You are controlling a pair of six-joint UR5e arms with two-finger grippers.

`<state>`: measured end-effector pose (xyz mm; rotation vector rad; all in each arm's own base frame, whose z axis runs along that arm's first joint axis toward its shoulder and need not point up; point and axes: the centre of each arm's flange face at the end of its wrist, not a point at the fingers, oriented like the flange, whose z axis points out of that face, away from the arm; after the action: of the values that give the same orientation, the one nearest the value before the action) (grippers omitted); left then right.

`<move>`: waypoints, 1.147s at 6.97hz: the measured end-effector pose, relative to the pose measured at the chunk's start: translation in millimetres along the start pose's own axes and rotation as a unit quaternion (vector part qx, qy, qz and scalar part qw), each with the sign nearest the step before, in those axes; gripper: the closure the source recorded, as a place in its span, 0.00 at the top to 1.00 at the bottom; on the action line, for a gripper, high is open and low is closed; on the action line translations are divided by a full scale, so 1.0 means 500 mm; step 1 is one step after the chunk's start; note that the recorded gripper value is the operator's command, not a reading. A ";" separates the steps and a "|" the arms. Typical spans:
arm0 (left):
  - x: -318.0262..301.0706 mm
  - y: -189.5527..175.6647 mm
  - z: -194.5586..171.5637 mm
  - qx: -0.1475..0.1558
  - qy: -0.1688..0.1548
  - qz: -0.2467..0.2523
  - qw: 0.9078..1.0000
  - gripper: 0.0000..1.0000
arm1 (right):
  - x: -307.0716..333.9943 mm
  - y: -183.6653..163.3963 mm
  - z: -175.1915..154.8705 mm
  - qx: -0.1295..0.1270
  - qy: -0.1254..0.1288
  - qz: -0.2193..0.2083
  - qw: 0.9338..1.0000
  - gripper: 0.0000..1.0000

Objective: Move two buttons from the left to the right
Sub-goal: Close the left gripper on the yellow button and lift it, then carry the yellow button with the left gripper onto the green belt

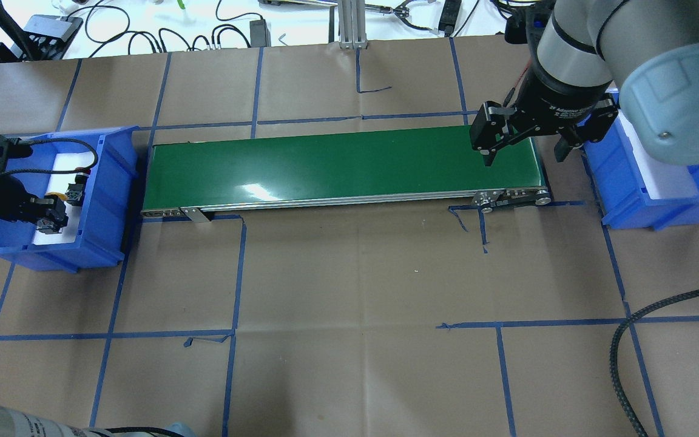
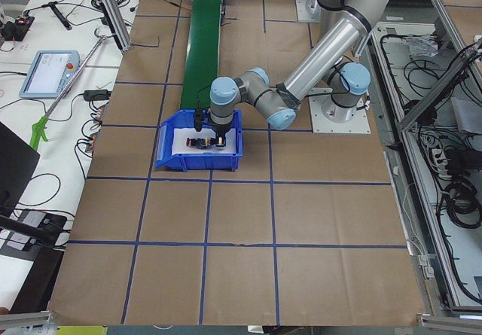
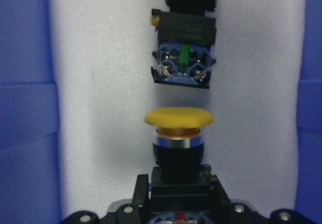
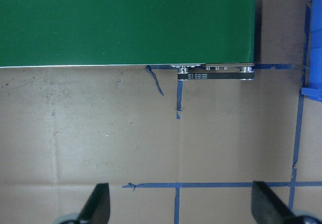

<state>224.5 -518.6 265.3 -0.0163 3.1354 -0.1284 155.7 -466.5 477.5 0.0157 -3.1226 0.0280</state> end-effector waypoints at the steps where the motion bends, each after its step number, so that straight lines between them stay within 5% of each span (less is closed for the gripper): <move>1: -0.014 -0.028 -0.070 -0.009 0.006 0.001 1.000 0.04 | 0.001 0.000 0.000 0.000 0.000 0.001 1.000 1.00; 4: -0.003 -0.090 -0.226 -0.025 0.016 0.014 0.999 0.04 | 0.001 -0.001 0.000 0.000 0.000 0.001 1.000 1.00; 8: 0.331 -0.175 -0.234 -0.031 0.012 0.028 0.999 0.05 | 0.001 -0.001 0.000 0.000 0.000 0.002 1.000 1.00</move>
<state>59.5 -598.3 388.5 0.0725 3.1582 -0.0321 155.3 -466.8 477.6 0.0103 -3.1223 0.0286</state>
